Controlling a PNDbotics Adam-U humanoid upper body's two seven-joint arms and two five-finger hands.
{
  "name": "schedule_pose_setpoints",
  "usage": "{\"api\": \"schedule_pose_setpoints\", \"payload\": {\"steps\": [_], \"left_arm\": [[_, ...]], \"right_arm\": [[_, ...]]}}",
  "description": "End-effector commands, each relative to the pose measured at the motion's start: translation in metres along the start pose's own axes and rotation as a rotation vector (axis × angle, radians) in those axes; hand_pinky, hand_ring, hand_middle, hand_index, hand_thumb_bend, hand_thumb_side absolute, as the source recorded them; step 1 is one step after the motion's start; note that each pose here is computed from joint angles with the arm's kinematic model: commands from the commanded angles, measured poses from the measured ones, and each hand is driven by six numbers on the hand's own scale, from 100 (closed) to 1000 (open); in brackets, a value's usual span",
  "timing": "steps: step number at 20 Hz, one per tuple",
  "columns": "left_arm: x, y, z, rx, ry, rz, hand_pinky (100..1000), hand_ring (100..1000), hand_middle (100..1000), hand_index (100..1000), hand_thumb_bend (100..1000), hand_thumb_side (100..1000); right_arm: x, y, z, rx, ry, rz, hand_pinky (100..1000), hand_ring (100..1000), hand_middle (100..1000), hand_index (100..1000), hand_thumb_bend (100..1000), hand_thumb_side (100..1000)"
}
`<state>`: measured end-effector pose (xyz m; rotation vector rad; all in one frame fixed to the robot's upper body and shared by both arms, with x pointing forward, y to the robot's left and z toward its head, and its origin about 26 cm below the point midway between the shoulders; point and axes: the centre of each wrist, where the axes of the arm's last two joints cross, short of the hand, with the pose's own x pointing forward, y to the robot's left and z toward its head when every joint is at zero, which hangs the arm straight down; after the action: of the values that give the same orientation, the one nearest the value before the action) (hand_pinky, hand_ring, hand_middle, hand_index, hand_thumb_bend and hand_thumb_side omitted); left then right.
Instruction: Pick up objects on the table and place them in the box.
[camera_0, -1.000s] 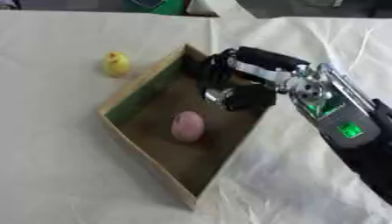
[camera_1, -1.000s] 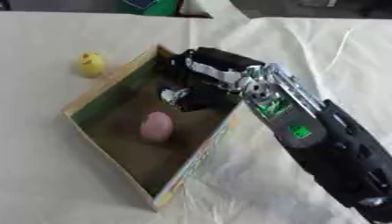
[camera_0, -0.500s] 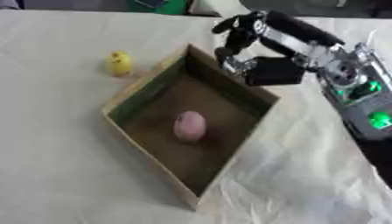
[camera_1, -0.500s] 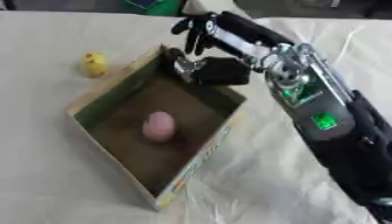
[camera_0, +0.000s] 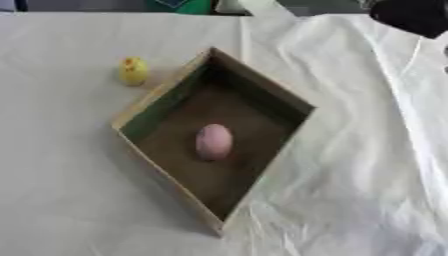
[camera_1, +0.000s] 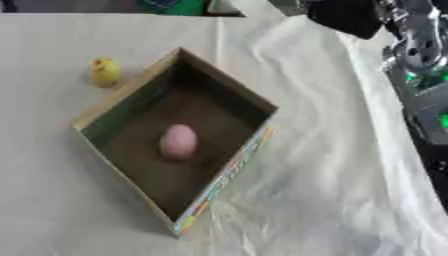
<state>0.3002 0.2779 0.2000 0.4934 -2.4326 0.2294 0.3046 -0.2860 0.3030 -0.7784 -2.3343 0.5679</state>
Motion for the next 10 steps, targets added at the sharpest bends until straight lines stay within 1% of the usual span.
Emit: {"api": "schedule_pose_setpoints", "payload": {"steps": [1, 4, 5, 7, 8, 9, 10], "left_arm": [[0.011, 0.006, -0.015, -0.010, -0.087, -0.059, 453, 590, 594, 757, 100, 972], [0.015, 0.010, -0.024, -0.012, -0.140, -0.136, 453, 592, 603, 765, 100, 942], [0.016, 0.012, -0.026, -0.014, -0.157, -0.167, 453, 594, 609, 771, 100, 925], [0.020, 0.017, -0.033, -0.021, -0.199, -0.257, 455, 599, 619, 781, 100, 895], [0.021, 0.019, -0.036, -0.024, -0.215, -0.302, 455, 599, 619, 781, 100, 893], [0.023, 0.021, -0.038, -0.030, -0.227, -0.347, 457, 604, 626, 790, 100, 876], [0.024, 0.022, -0.041, -0.038, -0.236, -0.395, 460, 610, 634, 799, 100, 842]], "right_arm": [[0.001, -0.015, 0.001, -0.111, -0.057, -0.035, 737, 640, 621, 815, 100, 338], [-0.006, -0.016, 0.009, -0.172, -0.075, -0.088, 740, 640, 614, 807, 100, 366], [-0.008, -0.016, 0.012, -0.190, -0.079, -0.103, 752, 649, 613, 802, 100, 389], [-0.014, -0.016, 0.018, -0.227, -0.075, -0.132, 771, 661, 608, 792, 100, 425], [-0.016, -0.016, 0.020, -0.244, -0.072, -0.145, 772, 662, 607, 791, 100, 427], [-0.018, -0.016, 0.023, -0.261, -0.068, -0.157, 779, 667, 605, 786, 100, 444], [-0.020, -0.016, 0.025, -0.279, -0.064, -0.166, 780, 667, 602, 783, 100, 443]]}}
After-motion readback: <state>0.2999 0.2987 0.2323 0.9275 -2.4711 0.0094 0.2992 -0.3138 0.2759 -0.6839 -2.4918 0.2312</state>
